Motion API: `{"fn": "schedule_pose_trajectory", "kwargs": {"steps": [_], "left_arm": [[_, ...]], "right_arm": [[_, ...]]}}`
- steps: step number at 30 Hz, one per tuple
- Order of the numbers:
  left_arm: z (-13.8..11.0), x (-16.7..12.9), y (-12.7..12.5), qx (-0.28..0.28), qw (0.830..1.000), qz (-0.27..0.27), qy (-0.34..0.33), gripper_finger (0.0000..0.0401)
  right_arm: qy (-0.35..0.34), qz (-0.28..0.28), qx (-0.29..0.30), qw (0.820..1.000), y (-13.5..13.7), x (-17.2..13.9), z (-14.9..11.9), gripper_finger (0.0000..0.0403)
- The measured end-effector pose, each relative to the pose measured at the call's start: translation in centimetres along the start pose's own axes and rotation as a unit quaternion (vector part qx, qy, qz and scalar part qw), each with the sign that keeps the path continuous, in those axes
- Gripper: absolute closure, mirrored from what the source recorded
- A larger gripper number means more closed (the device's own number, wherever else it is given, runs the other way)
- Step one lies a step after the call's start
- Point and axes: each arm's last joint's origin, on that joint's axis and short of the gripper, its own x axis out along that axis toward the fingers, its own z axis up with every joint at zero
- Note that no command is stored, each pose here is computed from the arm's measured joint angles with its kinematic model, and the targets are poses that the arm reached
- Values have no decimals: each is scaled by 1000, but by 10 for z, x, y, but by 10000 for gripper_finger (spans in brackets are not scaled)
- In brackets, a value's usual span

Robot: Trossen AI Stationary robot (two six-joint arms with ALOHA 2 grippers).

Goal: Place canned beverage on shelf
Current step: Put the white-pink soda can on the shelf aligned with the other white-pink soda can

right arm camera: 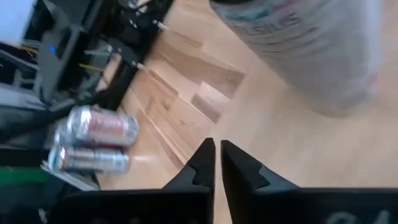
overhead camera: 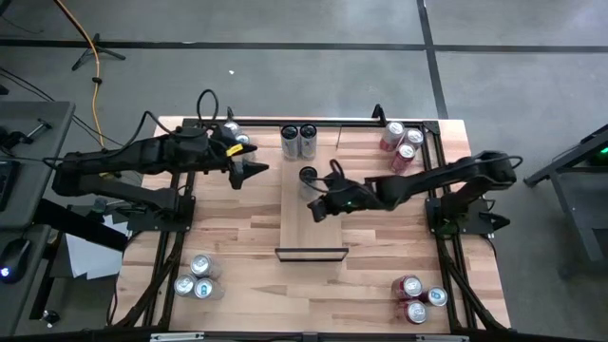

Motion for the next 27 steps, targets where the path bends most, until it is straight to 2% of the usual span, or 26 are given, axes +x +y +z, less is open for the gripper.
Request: {"fn": "schedule_pose_trajectory", "kwargs": {"steps": [5, 12, 27], "left_arm": [[0, 0, 0, 0, 1000, 0, 0, 80], [0, 0, 0, 7, 1000, 0, 0, 80], [1, 0, 1, 36, 999, 21, -9, 80]], "right_arm": [[-45, 7, 44, 998, -2, 21, -1, 400], [-123, -23, 65, 990, -5, 22, 4, 402], [-175, -53, 70, 981, -20, 25, 31, 403]]}}
